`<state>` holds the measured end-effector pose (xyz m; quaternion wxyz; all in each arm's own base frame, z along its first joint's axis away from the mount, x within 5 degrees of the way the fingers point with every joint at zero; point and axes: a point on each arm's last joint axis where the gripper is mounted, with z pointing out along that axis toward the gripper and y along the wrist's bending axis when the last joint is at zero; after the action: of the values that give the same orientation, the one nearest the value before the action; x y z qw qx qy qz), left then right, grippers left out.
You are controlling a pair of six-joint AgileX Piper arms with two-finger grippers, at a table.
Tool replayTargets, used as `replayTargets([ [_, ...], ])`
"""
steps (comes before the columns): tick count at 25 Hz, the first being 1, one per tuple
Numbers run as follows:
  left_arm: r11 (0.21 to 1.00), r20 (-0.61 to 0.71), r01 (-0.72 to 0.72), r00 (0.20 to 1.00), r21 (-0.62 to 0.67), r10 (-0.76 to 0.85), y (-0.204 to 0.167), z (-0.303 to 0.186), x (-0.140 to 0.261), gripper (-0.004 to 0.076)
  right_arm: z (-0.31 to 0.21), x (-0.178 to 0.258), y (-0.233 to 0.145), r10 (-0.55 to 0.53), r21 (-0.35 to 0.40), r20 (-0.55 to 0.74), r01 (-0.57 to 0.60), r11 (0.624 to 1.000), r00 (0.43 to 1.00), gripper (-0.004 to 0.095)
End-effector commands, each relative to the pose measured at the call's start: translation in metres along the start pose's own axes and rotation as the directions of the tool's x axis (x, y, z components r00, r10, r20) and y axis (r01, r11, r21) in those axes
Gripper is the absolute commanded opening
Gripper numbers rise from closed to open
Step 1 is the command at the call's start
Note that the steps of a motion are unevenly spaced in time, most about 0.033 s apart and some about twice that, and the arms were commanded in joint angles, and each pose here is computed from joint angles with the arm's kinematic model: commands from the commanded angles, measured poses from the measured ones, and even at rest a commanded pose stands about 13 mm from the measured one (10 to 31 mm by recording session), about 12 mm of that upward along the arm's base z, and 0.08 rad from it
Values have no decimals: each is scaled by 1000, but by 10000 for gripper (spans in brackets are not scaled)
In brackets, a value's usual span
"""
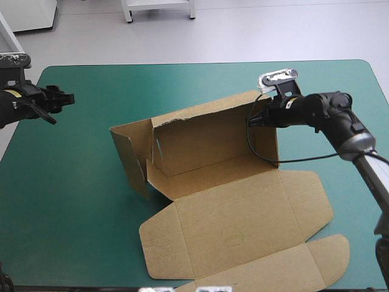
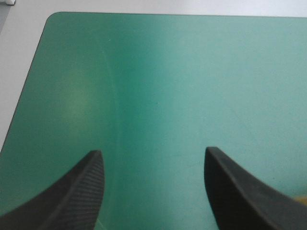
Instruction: Fold the box
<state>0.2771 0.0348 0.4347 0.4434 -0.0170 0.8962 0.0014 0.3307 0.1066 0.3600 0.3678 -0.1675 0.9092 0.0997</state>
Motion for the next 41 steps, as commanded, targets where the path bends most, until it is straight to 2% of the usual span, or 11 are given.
replayTargets([
  [1,1000,53,13,999,12,-13,0,-8,-2,441,-13,-34,-2,6,15,26,-6,1000,1000,-13],
  [10,999,-88,30,996,20,-28,3,27,26,442,41,-71,-13,20,33,-182,-14,999,983,-13],
  [19,998,-75,42,996,35,-39,1,27,25,441,94,-76,-29,72,17,-209,-70,997,975,12],
  [23,998,-74,44,996,37,-41,1,27,25,441,106,-71,-29,41,-11,-231,-44,999,972,210],
  [24,998,-71,41,997,40,-38,0,27,24,442,107,-72,-29,27,-16,-218,-32,999,976,392],
  [25,998,-71,38,997,40,-35,0,27,24,442,108,-73,-29,24,-13,-207,-28,1000,978,466],
  [26,998,-68,37,997,54,-33,-2,27,24,441,108,-75,-31,19,4,-184,-18,1000,983,621],
  [27,998,-66,34,997,61,-30,-2,27,24,441,108,-75,-31,20,9,-184,-19,1000,983,658],
  [31,997,-65,36,997,75,-31,-4,26,24,442,80,-82,-33,23,73,-177,-10,997,984,665],
  [38,996,-80,32,996,79,-26,-4,25,25,441,-23,-95,-17,22,68,-12,-21,997,1000,621],
  [41,996,-76,33,997,88,-26,-5,25,25,442,-48,-75,-1,-32,100,-53,37,994,998,605],
])
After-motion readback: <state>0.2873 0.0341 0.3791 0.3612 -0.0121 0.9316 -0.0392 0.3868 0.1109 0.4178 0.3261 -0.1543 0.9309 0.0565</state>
